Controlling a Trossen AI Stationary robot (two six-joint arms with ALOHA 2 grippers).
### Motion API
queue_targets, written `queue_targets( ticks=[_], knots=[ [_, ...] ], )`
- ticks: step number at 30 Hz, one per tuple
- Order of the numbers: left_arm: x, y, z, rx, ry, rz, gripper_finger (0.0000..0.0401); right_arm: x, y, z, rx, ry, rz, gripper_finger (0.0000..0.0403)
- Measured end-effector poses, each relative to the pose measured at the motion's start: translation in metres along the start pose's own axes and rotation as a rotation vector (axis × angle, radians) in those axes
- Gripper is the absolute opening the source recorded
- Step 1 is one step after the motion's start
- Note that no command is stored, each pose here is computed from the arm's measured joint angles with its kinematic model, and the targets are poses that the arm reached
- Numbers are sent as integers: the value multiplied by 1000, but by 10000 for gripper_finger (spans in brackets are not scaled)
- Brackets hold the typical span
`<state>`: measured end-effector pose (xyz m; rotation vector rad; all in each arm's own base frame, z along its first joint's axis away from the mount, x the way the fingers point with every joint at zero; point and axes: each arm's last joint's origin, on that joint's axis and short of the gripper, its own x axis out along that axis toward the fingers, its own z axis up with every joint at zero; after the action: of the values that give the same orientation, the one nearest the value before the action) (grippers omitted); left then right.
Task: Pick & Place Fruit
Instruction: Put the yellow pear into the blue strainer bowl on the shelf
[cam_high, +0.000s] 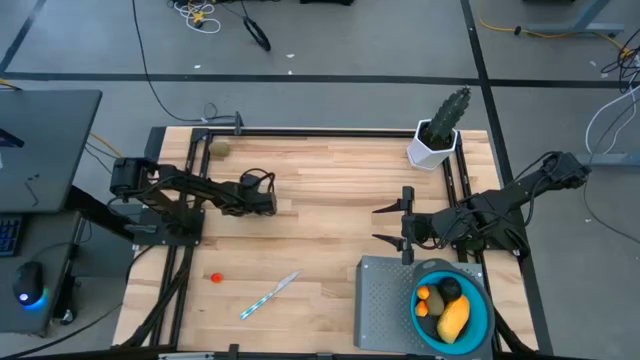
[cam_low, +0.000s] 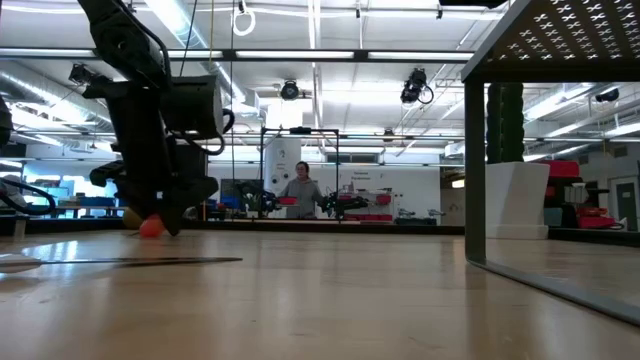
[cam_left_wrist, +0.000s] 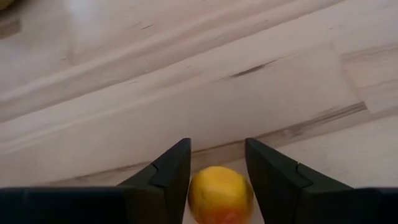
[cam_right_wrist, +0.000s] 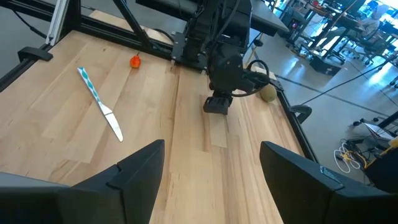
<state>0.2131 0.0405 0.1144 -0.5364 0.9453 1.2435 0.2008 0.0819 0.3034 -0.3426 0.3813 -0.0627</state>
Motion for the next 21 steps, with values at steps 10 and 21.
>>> queue_targets(
  ticks=[10,21],
  knots=[
    [0,-1,0,-17,-11,-6,213,0,0,0,0,0,0,275],
    [1,-1,0,-36,-14,-5,254,0,0,0,-1,1,0,275]
  ],
)
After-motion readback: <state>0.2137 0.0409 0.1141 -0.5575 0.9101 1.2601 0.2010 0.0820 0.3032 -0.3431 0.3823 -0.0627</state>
